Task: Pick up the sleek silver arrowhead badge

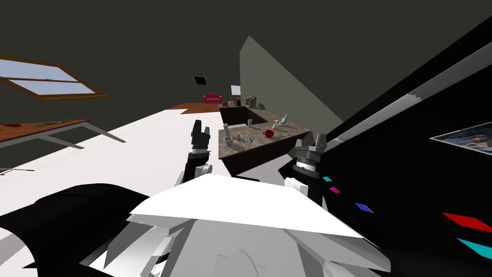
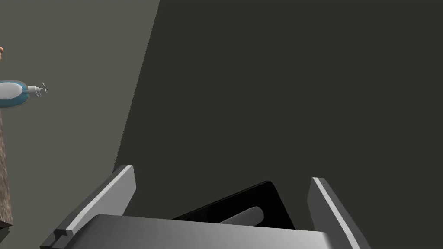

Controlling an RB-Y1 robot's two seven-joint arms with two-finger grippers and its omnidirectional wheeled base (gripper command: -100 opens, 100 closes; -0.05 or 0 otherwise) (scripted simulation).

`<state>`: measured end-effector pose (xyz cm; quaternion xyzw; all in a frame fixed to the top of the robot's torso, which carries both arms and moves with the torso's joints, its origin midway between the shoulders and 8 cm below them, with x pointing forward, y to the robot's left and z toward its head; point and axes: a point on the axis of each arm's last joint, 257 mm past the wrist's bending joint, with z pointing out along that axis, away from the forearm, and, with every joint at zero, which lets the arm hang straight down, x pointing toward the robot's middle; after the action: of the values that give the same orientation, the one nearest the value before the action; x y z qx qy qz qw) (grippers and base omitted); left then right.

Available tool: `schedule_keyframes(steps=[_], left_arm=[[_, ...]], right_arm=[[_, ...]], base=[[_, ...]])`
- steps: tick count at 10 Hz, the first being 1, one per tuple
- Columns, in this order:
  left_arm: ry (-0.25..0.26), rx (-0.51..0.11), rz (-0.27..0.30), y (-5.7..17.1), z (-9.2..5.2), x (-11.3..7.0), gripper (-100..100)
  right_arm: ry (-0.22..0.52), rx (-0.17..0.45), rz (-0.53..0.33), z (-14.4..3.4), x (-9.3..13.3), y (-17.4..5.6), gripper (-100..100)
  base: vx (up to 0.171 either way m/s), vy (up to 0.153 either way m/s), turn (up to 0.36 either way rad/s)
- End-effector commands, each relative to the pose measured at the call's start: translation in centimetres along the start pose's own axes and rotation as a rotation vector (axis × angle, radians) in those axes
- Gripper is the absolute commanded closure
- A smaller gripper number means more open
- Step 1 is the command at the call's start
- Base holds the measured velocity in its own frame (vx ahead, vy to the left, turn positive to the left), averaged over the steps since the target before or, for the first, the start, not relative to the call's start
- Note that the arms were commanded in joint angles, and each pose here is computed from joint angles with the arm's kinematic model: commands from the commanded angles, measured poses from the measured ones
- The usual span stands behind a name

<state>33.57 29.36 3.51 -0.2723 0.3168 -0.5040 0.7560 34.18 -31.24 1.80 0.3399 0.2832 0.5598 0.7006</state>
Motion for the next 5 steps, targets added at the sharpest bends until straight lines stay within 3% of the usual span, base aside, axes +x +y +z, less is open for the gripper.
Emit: schedule_keyframes(steps=[1,5], left_arm=[[0.033,-0.010,0.021,0.4,-0.1,0.2,-100],[0.106,-0.078,0.104,2.6,-0.7,-0.1,-100]], right_arm=[[0.000,0.000,0.000,0.0,0.0,0.0,0],[0.000,0.000,0.000,0.0,0.0,0.0,0]], base=[[0.007,-0.016,-0.042],[0.020,-0.048,-0.092]])
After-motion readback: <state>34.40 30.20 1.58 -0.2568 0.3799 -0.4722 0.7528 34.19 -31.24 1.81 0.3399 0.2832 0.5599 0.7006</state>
